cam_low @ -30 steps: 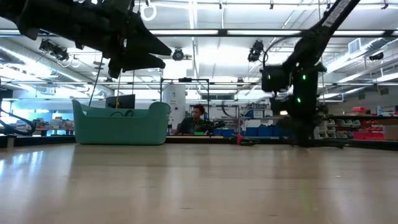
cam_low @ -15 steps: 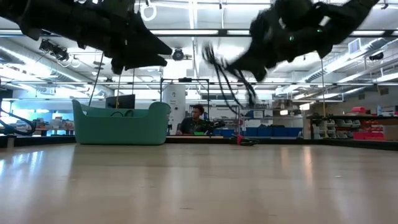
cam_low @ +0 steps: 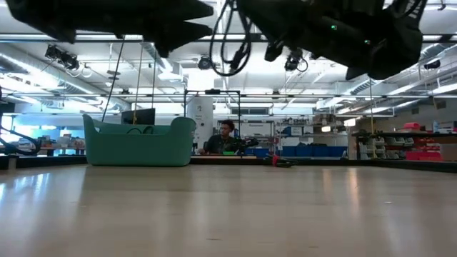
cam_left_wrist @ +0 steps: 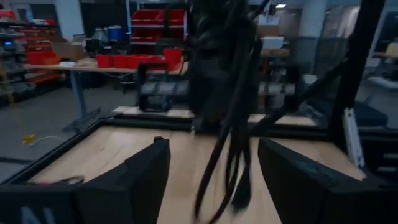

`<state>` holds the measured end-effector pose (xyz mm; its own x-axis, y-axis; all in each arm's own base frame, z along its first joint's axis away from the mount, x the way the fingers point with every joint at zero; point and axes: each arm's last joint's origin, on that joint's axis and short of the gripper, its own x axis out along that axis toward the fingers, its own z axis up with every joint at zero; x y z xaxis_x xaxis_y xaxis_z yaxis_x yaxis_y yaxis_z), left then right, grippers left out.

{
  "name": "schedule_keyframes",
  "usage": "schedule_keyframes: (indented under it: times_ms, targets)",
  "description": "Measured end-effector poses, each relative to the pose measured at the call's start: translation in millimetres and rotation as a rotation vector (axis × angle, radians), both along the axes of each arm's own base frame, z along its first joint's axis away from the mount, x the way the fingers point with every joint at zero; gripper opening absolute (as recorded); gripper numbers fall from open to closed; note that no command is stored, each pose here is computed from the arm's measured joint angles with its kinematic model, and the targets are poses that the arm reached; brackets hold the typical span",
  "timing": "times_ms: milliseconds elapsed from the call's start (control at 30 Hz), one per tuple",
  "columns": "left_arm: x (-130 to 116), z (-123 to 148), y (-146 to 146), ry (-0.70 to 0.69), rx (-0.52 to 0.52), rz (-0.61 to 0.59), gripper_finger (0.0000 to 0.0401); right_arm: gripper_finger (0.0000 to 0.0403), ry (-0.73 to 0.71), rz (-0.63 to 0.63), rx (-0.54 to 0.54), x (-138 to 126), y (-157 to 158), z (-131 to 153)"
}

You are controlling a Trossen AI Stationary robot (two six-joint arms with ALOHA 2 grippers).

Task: Pick and place USB-C Cables
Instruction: Put the black charger cable into the blue bin

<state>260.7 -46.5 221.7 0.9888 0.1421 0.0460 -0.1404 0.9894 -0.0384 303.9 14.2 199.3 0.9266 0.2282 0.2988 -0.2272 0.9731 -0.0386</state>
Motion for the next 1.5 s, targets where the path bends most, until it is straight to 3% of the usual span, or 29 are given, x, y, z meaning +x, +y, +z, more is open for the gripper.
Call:
schedule_keyframes:
  times_ms: [333,533,800,967,1067,1167,1300,1400,1500]
  targets:
    - [55.5,-10.1,1.0,0.046,-0.007,-0.017,0.0266,0.0016,-0.024,-0.071,-0.009,19.7,-1.6,1.1]
    - [77.1,-15.1,0.7,0.104,0.022,-0.004,0.0202,0.0022,-0.018,-0.083,-0.002,20.0,-2.0,0.6]
    - [68.6,-14.6,-9.3,0.228,0.058,0.074,0.0021,0.0101,0.039,-0.094,-0.006,19.4,-5.4,0.5]
    - [47.8,-4.6,-24.5,0.315,0.104,0.259,0.0025,0.0140,0.099,-0.122,-0.019,9.7,-10.6,13.8]
    - [26.7,8.6,-22.6,0.360,0.078,0.390,0.0019,0.0151,0.145,-0.136,-0.039,-1.6,-13.9,19.2]
    - [3.0,23.5,-1.6,0.399,0.018,0.541,0.0019,0.0153,0.180,-0.176,-0.029,-13.5,-17.6,21.9]
    - [-27.3,36.0,54.9,0.469,-0.111,0.740,0.0019,0.0152,0.221,-0.228,-0.025,-26.6,-19.5,14.8]
    - [-42.4,36.7,111.0,0.527,-0.277,0.792,0.0019,0.0152,0.234,-0.258,-0.019,-32.5,-20.1,9.9]
    - [-58.0,26.8,164.9,0.577,-0.476,0.764,0.0019,0.0151,0.254,-0.269,-0.006,-35.0,-20.5,4.4]
